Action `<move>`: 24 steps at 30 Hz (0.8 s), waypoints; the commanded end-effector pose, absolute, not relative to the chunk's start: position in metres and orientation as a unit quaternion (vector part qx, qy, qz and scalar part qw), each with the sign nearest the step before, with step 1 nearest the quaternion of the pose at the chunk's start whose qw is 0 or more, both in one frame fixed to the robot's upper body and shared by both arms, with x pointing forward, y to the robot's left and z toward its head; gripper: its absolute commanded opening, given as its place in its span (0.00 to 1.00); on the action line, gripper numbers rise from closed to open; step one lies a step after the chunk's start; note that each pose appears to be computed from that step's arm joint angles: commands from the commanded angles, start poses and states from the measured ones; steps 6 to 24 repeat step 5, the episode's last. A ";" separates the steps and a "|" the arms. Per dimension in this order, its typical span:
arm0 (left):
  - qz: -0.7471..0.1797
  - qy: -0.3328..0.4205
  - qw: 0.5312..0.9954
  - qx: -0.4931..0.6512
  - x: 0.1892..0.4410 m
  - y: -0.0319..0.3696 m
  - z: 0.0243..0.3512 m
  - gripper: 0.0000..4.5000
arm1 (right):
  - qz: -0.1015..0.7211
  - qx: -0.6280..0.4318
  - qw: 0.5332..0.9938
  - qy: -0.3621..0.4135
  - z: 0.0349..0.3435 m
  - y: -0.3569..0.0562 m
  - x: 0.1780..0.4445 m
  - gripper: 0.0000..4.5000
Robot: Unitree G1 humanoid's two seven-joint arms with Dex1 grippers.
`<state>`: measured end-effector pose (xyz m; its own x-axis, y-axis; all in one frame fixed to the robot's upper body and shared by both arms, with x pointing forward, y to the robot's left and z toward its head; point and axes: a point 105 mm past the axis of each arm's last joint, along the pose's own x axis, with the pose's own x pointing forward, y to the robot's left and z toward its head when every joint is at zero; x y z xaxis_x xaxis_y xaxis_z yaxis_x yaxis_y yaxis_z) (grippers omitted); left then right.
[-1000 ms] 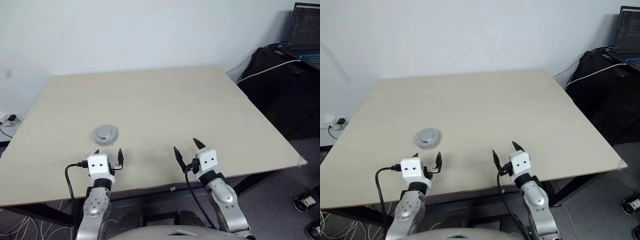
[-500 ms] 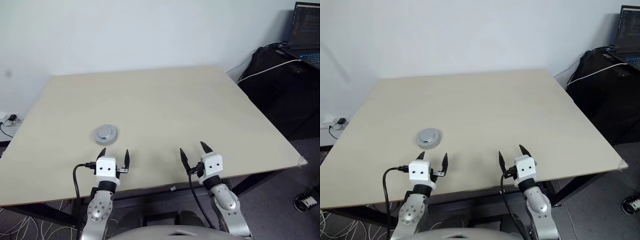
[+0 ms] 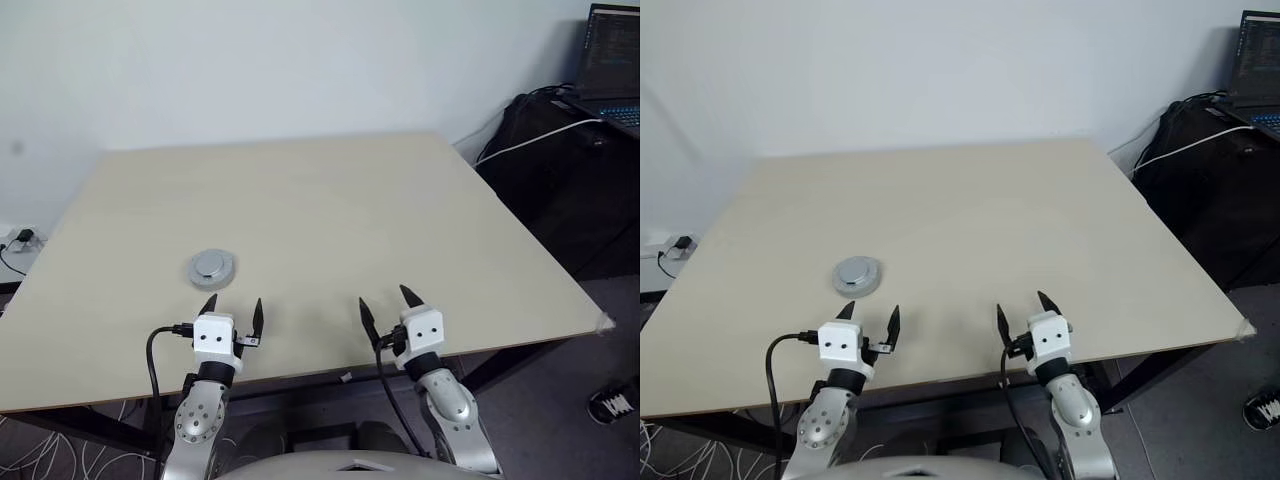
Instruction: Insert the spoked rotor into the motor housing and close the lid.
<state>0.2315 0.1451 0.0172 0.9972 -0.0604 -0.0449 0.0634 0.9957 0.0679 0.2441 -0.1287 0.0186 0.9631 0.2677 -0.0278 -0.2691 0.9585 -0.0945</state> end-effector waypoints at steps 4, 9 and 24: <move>-0.021 0.005 0.999 0.033 0.235 0.148 0.024 0.99 | 0.136 -0.049 0.989 -0.015 0.030 -0.130 0.248 1.00; -0.021 0.006 0.999 0.033 0.235 0.149 0.024 0.99 | 0.136 -0.049 0.989 -0.014 0.030 -0.130 0.248 1.00; -0.021 0.006 0.999 0.033 0.235 0.149 0.024 0.99 | 0.136 -0.049 0.989 -0.014 0.030 -0.130 0.248 1.00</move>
